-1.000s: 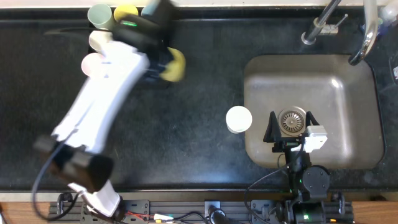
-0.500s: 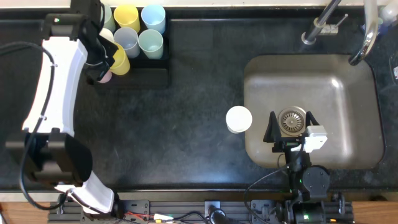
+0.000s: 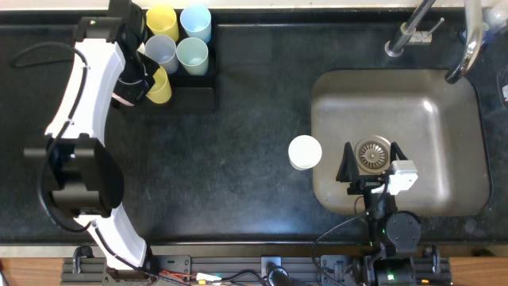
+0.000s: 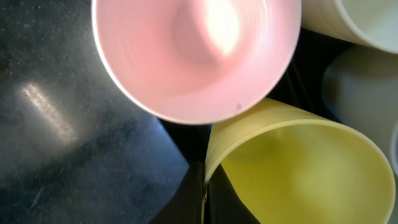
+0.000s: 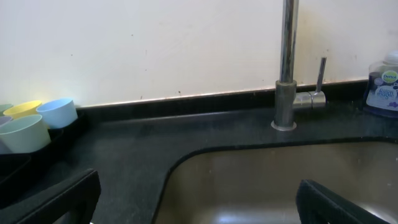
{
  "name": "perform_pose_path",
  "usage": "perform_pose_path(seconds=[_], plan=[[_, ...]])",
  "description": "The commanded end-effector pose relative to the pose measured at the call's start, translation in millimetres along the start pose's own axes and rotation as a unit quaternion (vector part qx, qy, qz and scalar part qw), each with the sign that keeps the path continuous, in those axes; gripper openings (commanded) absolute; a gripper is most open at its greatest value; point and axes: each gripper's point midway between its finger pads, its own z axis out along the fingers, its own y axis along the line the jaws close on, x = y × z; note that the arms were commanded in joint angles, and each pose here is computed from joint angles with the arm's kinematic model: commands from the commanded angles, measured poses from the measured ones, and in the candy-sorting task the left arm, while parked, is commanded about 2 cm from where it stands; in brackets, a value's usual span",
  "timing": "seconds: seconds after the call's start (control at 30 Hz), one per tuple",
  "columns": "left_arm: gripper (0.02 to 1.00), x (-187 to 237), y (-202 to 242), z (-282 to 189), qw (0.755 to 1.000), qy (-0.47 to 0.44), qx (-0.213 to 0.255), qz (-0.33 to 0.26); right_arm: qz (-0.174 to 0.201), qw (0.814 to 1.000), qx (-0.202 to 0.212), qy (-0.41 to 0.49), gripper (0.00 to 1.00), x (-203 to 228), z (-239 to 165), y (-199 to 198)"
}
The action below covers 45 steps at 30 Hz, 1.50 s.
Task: Store Cups
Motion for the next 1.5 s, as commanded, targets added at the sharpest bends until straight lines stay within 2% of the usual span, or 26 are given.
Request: perform_pose_path(seconds=[0.03, 0.4, 0.57, 0.6, 0.63, 0.7, 0.97, 1.0, 1.03, 1.13, 1.23, 1.33, 1.43, 1.5], plan=[[0.036, 1, 0, 13, 1.0, -0.004, -0.016, -0.008, 0.0, 1.0, -0.001, -0.001, 0.998, 3, 0, -1], [0.038, 1, -13, 27, 1.0, -0.001, -0.005, -0.005, 0.0, 1.0, 0.0, -0.001, 0.998, 3, 0, -1], [0.474, 6, -15, 26, 1.0, 0.0, -0.005, 0.0, 0.0, 1.0, -0.001, -0.001, 0.998, 3, 0, -1], [0.546, 7, -15, 26, 1.0, 0.0, -0.006, 0.001, 0.0, 1.0, 0.0, -0.001, 0.998, 3, 0, -1], [0.579, 7, -15, 26, 1.0, 0.001, -0.005, 0.002, 0.0, 1.0, 0.0, -0.001, 0.998, 3, 0, -1], [0.724, 7, -16, 25, 1.0, 0.001, -0.004, 0.002, 0.0, 1.0, 0.0, -0.001, 0.998, 3, 0, -1], [0.739, 1, -12, -15, 0.999, -0.026, 0.031, -0.004, 0.0, 1.0, 0.0, -0.001, 0.998, 3, 0, -1], [0.798, 0, -10, -22, 0.999, -0.031, 0.036, -0.004, 0.0, 1.0, 0.0, -0.001, 0.998, 3, 0, -1], [0.993, -1, -8, -32, 0.998, -0.037, 0.044, -0.005, 0.0, 1.0, 0.0, -0.001, 0.998, 3, 0, -1], [0.998, 0, -3, -63, 0.996, -0.053, 0.072, 0.008, 0.0, 1.0, 0.0, -0.001, 0.998, 3, 0, -1], [0.998, 5, 1, -104, 0.989, -0.083, 0.114, 0.05, 0.0, 1.0, -0.001, -0.001, 0.998, 3, 0, -1], [0.998, 19, 16, -157, 0.971, -0.142, 0.148, 0.123, 0.0, 1.0, 0.0, -0.001, 0.996, 3, 0, -1], [0.998, 43, 48, -197, 0.937, -0.202, 0.137, 0.249, 0.0, 1.0, 0.0, -0.001, 0.998, 3, 0, -1], [0.998, 62, 69, -201, 0.908, -0.216, 0.117, 0.339, 0.0, 1.0, 0.0, -0.001, 0.996, 3, 0, -1]])
